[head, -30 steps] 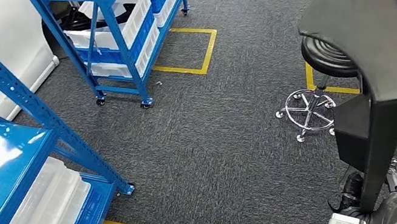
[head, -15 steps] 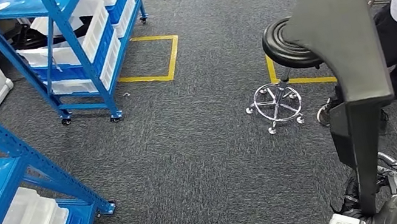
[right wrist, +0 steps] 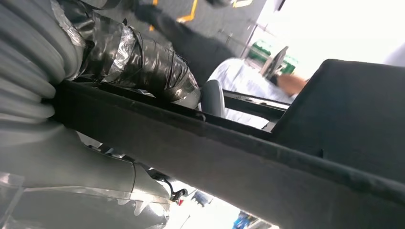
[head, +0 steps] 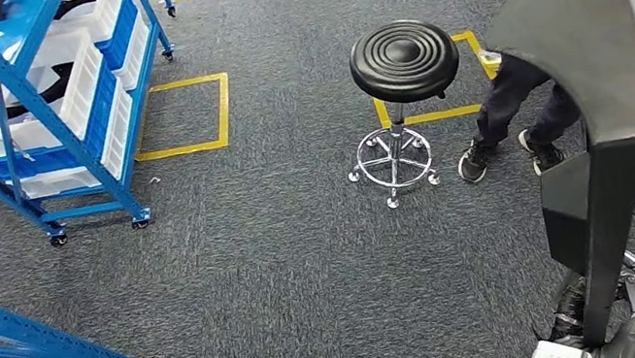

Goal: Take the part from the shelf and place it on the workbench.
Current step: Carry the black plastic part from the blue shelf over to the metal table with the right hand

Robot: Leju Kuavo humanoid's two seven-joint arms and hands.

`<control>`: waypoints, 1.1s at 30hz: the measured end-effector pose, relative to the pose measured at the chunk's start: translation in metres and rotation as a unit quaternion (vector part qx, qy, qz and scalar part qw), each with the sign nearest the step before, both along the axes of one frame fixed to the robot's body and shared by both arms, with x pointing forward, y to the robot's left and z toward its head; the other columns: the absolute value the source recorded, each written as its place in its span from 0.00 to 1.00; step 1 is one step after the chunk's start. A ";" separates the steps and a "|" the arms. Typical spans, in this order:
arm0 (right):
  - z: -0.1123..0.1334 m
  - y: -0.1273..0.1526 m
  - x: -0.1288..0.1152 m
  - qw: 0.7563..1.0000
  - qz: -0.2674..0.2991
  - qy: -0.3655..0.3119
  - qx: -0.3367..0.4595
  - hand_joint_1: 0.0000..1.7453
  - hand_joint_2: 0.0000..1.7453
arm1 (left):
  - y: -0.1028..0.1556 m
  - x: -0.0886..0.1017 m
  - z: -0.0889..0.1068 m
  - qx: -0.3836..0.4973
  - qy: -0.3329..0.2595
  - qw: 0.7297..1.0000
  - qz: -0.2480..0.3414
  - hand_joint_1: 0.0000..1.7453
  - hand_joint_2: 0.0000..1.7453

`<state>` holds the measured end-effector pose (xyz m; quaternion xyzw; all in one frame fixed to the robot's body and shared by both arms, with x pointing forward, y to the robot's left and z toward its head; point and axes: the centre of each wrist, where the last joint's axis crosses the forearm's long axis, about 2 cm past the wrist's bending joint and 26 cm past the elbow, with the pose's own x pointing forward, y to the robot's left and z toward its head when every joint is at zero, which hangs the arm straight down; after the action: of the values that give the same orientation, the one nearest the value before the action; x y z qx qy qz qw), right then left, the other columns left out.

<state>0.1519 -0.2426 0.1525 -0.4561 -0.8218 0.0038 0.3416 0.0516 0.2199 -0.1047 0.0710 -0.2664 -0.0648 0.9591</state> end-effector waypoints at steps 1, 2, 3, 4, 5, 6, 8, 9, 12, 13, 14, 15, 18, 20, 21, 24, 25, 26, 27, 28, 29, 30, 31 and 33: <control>0.000 0.000 0.000 1.000 0.000 0.000 0.000 1.00 1.00 | 0.000 -0.001 0.000 0.000 0.001 1.000 0.000 0.00 1.00; 0.000 0.000 0.000 1.000 0.000 0.001 0.000 1.00 1.00 | 0.000 -0.002 0.000 0.000 0.002 1.000 0.000 0.00 1.00; -0.001 0.000 0.000 1.000 0.000 0.001 0.000 1.00 1.00 | 0.000 -0.003 0.000 0.000 0.003 1.000 0.000 0.00 1.00; -0.001 0.000 0.000 1.000 0.000 0.001 0.000 1.00 1.00 | 0.000 -0.003 0.000 0.000 0.003 1.000 0.000 0.00 1.00; -0.001 0.000 0.000 1.000 0.000 0.001 0.001 1.00 1.00 | 0.000 -0.003 0.000 0.000 0.003 1.000 0.000 0.00 1.00; -0.001 0.000 0.000 1.000 0.000 0.001 0.001 1.00 1.00 | 0.000 -0.003 0.000 0.000 0.003 1.000 0.000 0.00 1.00; -0.001 0.000 0.000 1.000 0.000 0.001 0.002 1.00 1.00 | 0.001 -0.002 0.000 0.000 0.003 1.000 -0.001 0.00 1.00; -0.001 0.000 -0.001 1.000 0.000 0.002 0.002 1.00 1.00 | 0.001 -0.002 0.000 0.000 0.002 1.000 -0.001 0.00 1.00; -0.001 0.000 -0.001 1.000 0.000 0.003 0.001 1.00 1.00 | 0.001 -0.001 0.000 0.001 0.001 1.000 -0.002 0.00 1.00; -0.001 0.000 -0.001 1.000 0.000 0.003 0.001 1.00 1.00 | 0.001 -0.001 0.000 0.001 0.001 1.000 -0.003 0.00 1.00; -0.001 0.000 0.000 1.000 0.000 0.003 0.001 1.00 1.00 | 0.001 -0.002 0.000 0.002 0.002 1.000 -0.003 0.00 1.00; -0.002 0.000 0.000 1.000 0.000 0.004 0.001 1.00 1.00 | 0.001 -0.003 -0.001 0.002 0.003 1.000 -0.003 0.00 1.00; -0.004 0.001 -0.001 1.000 0.001 0.009 0.002 1.00 1.00 | 0.002 -0.004 -0.001 0.002 0.004 1.000 -0.002 0.00 1.00; -0.004 0.001 -0.001 1.000 0.001 0.011 0.003 1.00 1.00 | 0.002 -0.003 -0.001 0.001 0.004 1.000 -0.002 0.00 1.00; -0.004 0.001 -0.001 1.000 0.000 0.012 0.004 1.00 1.00 | 0.002 -0.003 -0.001 0.001 0.004 1.000 -0.002 0.00 1.00; -0.005 0.001 -0.001 1.000 0.000 0.014 0.005 1.00 1.00 | 0.002 -0.002 -0.001 -0.001 0.004 1.000 -0.002 0.00 1.00; -0.005 0.001 -0.001 1.000 0.000 0.014 0.005 1.00 1.00 | 0.001 -0.001 0.000 -0.002 0.003 1.000 -0.002 0.00 1.00; -0.005 0.001 -0.002 1.000 0.000 0.015 0.005 1.00 1.00 | 0.001 -0.001 0.000 -0.002 0.003 1.000 -0.003 0.00 1.00; -0.005 0.001 -0.001 1.000 -0.001 0.015 0.005 1.00 1.00 | 0.001 0.000 0.000 -0.003 0.002 1.000 -0.003 0.00 1.00; -0.005 0.001 -0.001 1.000 -0.001 0.015 0.005 1.00 1.00 | 0.001 0.000 0.000 -0.003 0.002 1.000 -0.003 0.00 1.00; -0.005 0.000 -0.001 1.000 -0.001 0.015 0.005 1.00 1.00 | 0.001 0.000 0.000 -0.004 0.002 1.000 -0.003 0.00 1.00; -0.005 0.000 -0.001 1.000 -0.001 0.015 0.005 1.00 1.00 | 0.001 -0.001 0.000 -0.005 0.003 1.000 -0.003 0.00 1.00; -0.006 0.000 -0.001 1.000 -0.001 0.015 0.005 1.00 1.00 | 0.001 -0.002 -0.001 -0.006 0.003 1.000 -0.004 0.00 1.00; -0.006 0.000 -0.001 1.000 -0.001 0.017 0.005 1.00 1.00 | 0.001 -0.003 -0.001 -0.007 0.004 1.000 -0.004 0.00 1.00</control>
<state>0.1505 -0.2421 0.1462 -0.4549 -0.8155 0.0069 0.3576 0.0481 0.2211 -0.1055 0.0626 -0.2633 -0.0670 0.9603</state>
